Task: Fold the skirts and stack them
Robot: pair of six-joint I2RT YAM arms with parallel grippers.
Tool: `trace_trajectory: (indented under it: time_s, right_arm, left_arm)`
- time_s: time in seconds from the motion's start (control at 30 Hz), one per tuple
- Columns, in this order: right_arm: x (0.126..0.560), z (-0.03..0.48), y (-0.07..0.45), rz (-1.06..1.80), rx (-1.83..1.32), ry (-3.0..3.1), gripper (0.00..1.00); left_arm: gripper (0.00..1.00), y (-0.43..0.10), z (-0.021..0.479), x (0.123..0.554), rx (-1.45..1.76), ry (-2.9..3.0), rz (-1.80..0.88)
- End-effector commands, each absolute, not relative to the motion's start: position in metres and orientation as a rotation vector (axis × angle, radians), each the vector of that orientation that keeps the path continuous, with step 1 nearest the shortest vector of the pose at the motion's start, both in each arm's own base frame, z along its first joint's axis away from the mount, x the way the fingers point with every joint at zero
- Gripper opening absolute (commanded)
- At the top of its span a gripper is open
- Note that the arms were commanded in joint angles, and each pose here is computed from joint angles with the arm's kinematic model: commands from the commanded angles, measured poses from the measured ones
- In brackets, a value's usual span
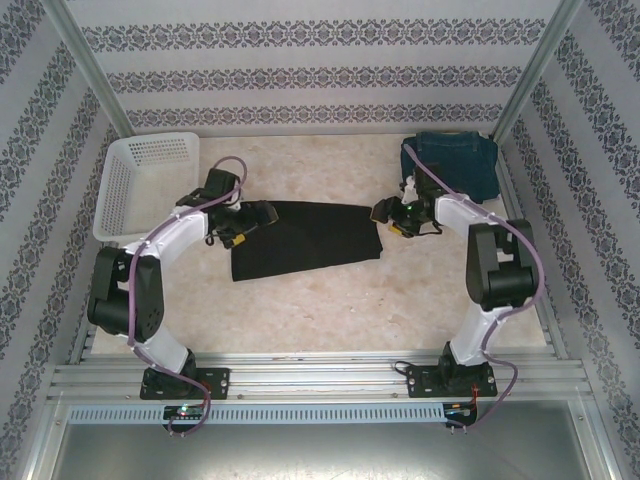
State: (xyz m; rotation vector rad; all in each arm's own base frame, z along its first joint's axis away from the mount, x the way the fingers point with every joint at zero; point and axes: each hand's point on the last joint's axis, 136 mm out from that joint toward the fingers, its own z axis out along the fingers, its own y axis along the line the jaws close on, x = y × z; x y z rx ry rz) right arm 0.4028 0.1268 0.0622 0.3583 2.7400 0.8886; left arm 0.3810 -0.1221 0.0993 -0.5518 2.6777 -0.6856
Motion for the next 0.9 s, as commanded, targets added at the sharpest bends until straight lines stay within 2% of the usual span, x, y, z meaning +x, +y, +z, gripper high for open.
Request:
trace_trajectory:
  time_s: [0.0, 0.2, 0.43, 0.6, 0.67, 0.8, 0.87]
  right_arm:
    - [0.395, 0.056, 0.139, 0.977, 0.220, 2.812, 0.62]
    - [0.391, 0.037, 0.143, 1.011, 0.245, 2.860, 0.62]
    - [0.376, 0.033, 0.175, 1.244, 0.241, 2.842, 0.59]
    - [0.382, 0.028, 0.190, 1.327, 0.292, 2.803, 0.54]
    - [0.387, 0.022, 0.186, 1.266, 0.341, 2.815, 0.48]
    - [0.396, 0.022, 0.169, 1.136, 0.427, 2.813, 0.19]
    - [0.396, 0.030, 0.164, 1.060, 0.415, 2.824, 0.11]
  left_arm:
    - [1.00, -0.105, 0.064, 0.373, -0.515, 2.815, -0.581]
    - [1.00, -0.110, 0.033, 0.365, -0.540, 2.900, -0.604]
    - [1.00, -0.107, 0.013, 0.351, -0.594, 2.942, -0.583]
    - [1.00, -0.105, 0.009, 0.345, -0.605, 2.955, -0.575]
    - [1.00, -0.105, 0.009, 0.344, -0.598, 2.957, -0.569]
    - [1.00, -0.100, 0.012, 0.343, -0.581, 2.959, -0.527]
    - [1.00, -0.099, 0.013, 0.342, -0.574, 2.961, -0.520]
